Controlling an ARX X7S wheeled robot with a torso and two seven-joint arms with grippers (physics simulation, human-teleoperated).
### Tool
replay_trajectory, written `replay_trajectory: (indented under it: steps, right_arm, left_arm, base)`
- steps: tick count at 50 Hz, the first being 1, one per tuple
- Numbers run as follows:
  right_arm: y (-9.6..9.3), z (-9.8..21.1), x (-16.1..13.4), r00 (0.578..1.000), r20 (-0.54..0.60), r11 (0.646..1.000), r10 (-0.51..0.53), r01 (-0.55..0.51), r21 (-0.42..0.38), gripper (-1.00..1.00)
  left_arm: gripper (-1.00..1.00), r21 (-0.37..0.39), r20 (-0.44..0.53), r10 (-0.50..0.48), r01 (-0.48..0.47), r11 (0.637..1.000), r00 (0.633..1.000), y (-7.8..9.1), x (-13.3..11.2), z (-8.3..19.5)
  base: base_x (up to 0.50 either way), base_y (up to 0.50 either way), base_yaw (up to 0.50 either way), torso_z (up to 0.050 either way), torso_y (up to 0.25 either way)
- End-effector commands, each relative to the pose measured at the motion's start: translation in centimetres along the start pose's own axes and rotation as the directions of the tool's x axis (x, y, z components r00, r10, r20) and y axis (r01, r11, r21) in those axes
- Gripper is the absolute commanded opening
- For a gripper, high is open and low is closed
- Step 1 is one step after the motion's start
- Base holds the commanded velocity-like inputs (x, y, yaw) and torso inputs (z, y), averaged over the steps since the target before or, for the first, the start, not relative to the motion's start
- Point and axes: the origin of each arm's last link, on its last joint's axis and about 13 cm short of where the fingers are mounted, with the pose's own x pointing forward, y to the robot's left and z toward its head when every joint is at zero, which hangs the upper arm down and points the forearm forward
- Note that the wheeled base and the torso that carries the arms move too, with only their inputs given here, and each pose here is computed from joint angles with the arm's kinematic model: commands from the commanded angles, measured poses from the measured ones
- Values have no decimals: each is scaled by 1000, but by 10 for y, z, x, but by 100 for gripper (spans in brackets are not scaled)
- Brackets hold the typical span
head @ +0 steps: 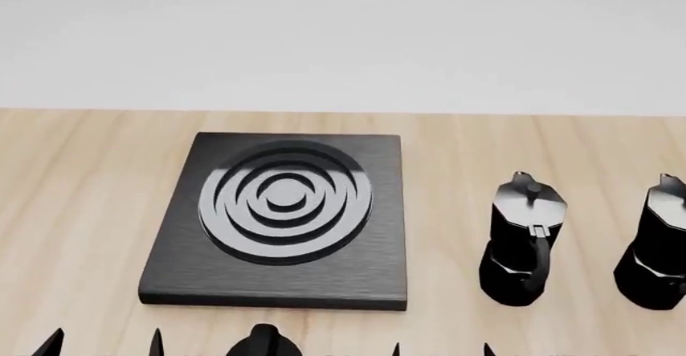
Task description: Put the right moka pot on the stove.
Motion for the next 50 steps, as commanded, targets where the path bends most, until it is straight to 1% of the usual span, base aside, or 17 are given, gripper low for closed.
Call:
replay_trajectory:
  steps: [1,16,22,24,27,29,36,38,48,50]
  right_arm:
    - [0,-1,0,1000,-3,1000,3,-3,-1,100]
    - [0,-1,1,1000,-1,1000,2,-2,1,100]
    - [-1,6,1,1000,11,1000,12,-12,-3,100]
    - [-1,10,1,1000,13,1000,13,-13,-22,100]
    - [-2,18,1,999,29,1000,15,-14,-27,100]
    - [-3,24,0,999,39,999,21,-20,-37,100]
    - [-4,46,-4,997,78,998,27,-21,-66,100]
    - [-4,52,-6,995,94,997,17,-9,-80,100]
    - [-7,79,-12,990,140,997,26,-14,-81,100]
    - [-7,85,-12,989,146,997,31,-19,-79,100]
  left_arm:
    - [100,2,-2,-1,1,1000,1000,0,0,-1]
    - [100,0,-3,3,-3,1000,1000,0,0,0]
    - [100,-4,-14,-7,7,1000,1000,0,0,5]
    - [100,3,-2,-5,5,1000,1000,0,-2,10]
    - [100,-6,3,-12,12,1000,1000,1,-4,22]
    - [100,12,25,-7,6,1000,1000,2,-5,31]
    - [100,18,45,-23,23,1000,999,4,-8,58]
    - [100,36,65,-13,11,999,998,4,-7,66]
    - [100,47,87,-24,20,999,996,8,-14,103]
    - [100,63,95,-24,18,998,995,8,-15,110]
  base:
    - [156,0,0,0,0]
    - [158,1,0,0,0]
    - [152,1,0,0,0]
    - [0,0,0,0,0]
    - [0,0,0,0,0]
    - [0,0,0,0,5]
    - [0,0,0,0,0]
    - [0,0,0,0,0]
    - [0,0,0,0,0]
    - [0,0,0,0,0]
